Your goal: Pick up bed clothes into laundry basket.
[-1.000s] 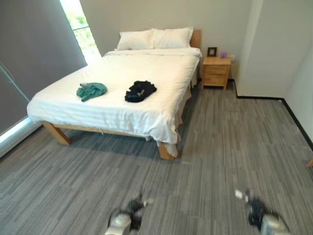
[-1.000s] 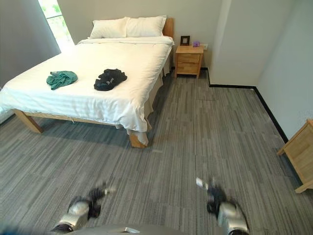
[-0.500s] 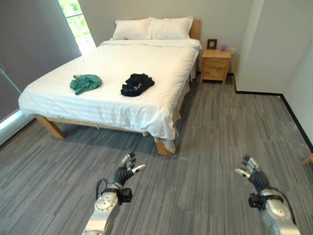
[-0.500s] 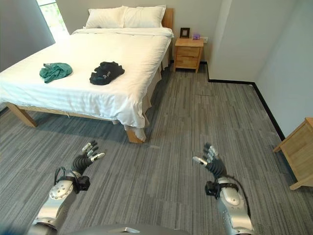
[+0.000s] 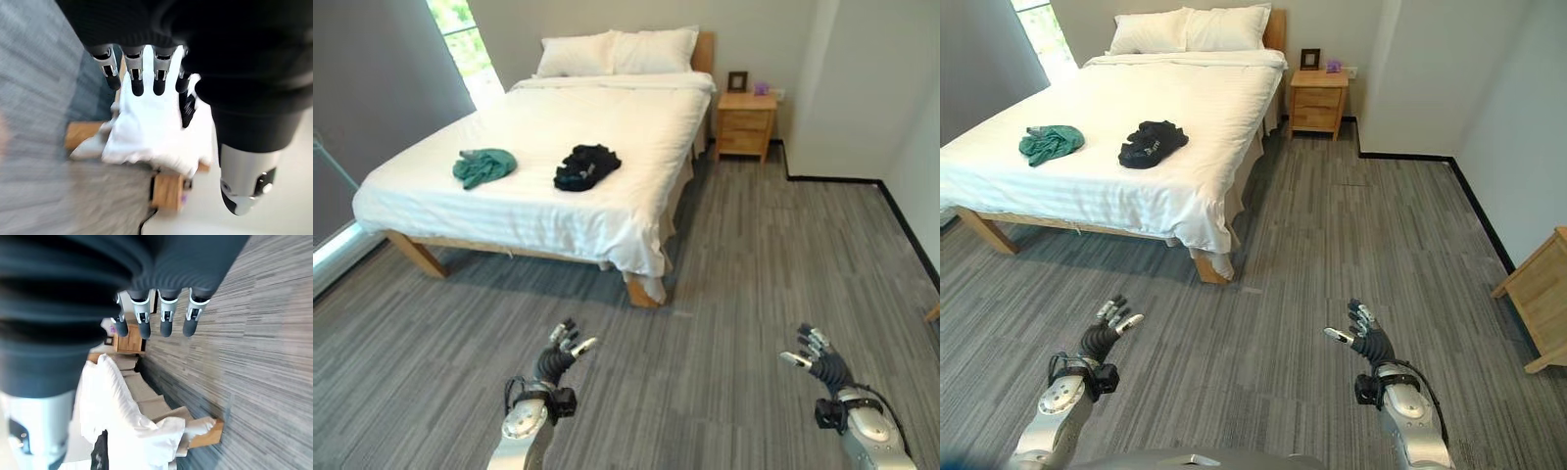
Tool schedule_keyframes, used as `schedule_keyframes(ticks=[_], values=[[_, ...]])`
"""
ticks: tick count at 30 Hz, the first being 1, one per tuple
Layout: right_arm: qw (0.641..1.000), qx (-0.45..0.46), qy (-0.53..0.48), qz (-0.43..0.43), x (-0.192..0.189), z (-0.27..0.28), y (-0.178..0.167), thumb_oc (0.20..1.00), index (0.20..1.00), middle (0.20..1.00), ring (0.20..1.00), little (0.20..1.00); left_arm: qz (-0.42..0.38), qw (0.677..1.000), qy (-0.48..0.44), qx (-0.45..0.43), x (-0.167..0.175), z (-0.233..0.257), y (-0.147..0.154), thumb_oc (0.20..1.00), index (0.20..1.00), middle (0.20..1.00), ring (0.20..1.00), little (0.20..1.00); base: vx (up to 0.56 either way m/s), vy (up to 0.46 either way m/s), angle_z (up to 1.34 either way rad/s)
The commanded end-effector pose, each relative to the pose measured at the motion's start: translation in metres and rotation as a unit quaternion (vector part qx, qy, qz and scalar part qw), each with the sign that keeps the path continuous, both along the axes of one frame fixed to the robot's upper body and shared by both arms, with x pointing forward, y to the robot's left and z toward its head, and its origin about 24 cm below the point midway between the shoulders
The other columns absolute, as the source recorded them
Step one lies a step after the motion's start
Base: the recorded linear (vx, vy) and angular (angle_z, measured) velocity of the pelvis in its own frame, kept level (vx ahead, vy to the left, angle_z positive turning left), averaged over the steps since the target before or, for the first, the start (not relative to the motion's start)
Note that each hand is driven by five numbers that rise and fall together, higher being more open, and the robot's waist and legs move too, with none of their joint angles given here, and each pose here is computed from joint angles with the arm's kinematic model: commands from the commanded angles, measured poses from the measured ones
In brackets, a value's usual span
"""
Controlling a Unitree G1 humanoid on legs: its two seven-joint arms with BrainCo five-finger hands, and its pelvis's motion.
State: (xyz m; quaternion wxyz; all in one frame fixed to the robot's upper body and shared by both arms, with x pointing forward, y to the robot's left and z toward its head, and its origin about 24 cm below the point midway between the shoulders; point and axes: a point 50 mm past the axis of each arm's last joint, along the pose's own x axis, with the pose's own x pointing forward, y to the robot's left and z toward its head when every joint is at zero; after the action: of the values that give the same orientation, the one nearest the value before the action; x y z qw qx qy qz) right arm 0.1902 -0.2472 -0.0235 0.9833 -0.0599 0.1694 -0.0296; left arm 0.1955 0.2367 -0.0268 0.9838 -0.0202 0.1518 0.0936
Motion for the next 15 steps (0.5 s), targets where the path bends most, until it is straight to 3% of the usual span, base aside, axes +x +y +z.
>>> schedule_keyframes(ticks=[1, 10, 15], values=[[0.996, -0.001, -0.069, 0.062, 0.027, 0.022, 0.027, 1.000, 1.000, 1.000, 1.000, 1.000, 0.032, 0.996, -0.064, 0.054, 0.005, 0.030, 0.028, 1.000, 1.000, 1.000, 1.000, 1.000, 0.01, -0.026, 0.31], [0.991, -0.019, -0.087, 0.104, 0.042, 0.034, 0.040, 1.000, 1.000, 1.000, 1.000, 1.000, 0.051, 0.997, -0.049, 0.027, -0.005, 0.022, 0.030, 1.000, 1.000, 1.000, 1.000, 1.000, 0.00, -0.026, 0.35], [0.991, -0.032, -0.098, 0.087, 0.041, 0.040, 0.029, 1.000, 1.000, 1.000, 1.000, 1.000, 0.031, 0.996, -0.070, 0.036, 0.012, 0.031, 0.024, 1.000, 1.000, 1.000, 1.000, 1.000, -0.11, -0.054, 0.21]])
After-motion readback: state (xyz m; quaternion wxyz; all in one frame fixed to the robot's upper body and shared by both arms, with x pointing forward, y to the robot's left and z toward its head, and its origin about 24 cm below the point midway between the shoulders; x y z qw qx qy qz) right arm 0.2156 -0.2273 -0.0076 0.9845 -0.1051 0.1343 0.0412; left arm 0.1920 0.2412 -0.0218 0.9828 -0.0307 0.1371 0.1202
